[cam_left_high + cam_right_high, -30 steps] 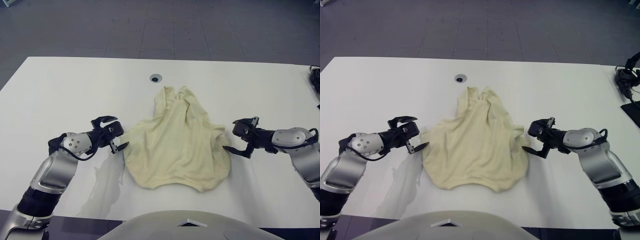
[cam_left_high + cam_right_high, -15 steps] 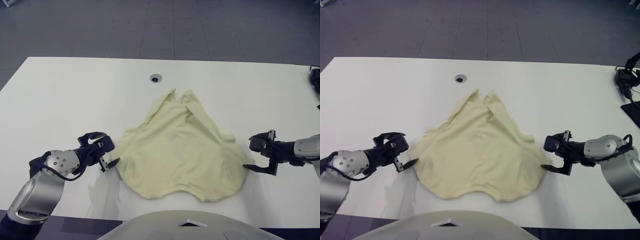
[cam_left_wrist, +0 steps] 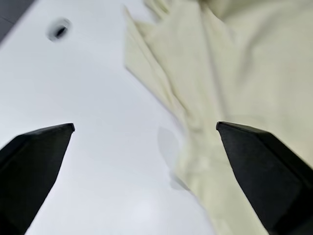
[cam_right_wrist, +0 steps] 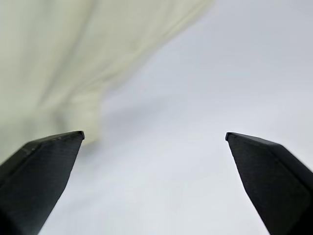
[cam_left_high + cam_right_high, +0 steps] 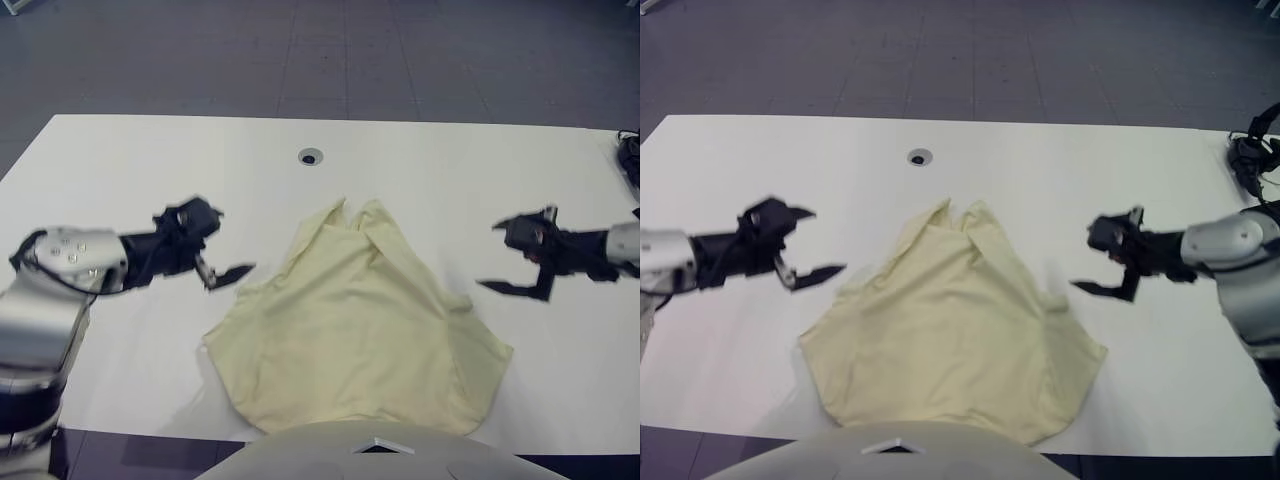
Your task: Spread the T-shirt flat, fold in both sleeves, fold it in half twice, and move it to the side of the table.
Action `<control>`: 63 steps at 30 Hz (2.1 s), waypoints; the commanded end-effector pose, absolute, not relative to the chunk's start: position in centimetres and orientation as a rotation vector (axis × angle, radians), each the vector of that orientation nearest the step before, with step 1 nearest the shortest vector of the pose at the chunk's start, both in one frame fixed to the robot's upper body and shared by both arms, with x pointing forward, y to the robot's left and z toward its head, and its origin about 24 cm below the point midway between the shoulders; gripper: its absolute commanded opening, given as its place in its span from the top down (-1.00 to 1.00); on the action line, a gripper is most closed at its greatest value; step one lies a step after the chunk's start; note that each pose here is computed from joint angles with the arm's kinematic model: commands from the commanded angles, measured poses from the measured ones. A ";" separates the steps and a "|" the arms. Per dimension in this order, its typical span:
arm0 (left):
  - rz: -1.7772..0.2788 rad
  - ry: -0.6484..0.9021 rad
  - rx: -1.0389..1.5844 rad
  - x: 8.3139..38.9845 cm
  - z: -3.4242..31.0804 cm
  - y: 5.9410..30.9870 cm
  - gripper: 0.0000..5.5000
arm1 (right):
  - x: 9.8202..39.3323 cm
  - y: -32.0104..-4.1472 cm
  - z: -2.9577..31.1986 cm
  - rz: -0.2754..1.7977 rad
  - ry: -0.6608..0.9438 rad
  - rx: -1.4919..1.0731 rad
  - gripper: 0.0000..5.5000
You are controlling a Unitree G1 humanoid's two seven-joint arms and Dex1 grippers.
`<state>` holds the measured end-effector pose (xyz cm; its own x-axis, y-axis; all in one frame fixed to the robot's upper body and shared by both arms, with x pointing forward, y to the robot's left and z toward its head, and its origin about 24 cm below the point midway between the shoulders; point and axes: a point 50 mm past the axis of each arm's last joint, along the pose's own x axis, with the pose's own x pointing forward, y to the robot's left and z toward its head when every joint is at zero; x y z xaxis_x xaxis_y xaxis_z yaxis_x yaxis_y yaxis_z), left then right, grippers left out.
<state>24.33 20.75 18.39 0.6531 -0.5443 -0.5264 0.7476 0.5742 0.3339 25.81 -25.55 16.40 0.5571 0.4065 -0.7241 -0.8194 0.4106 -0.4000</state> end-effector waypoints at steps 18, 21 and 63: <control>-0.937 0.430 0.632 38.3 10.7 7.5 -0.96 | 36.9 -16.2 9.2 0.753 0.432 -0.707 -0.96; -0.920 0.437 0.721 38.4 9.8 7.7 -0.96 | 36.9 -16.0 9.1 0.760 0.429 -0.713 -0.96; -0.386 0.536 0.406 39.2 7.1 16.0 -0.96 | 38.5 -20.8 9.0 0.481 0.495 -0.812 -0.96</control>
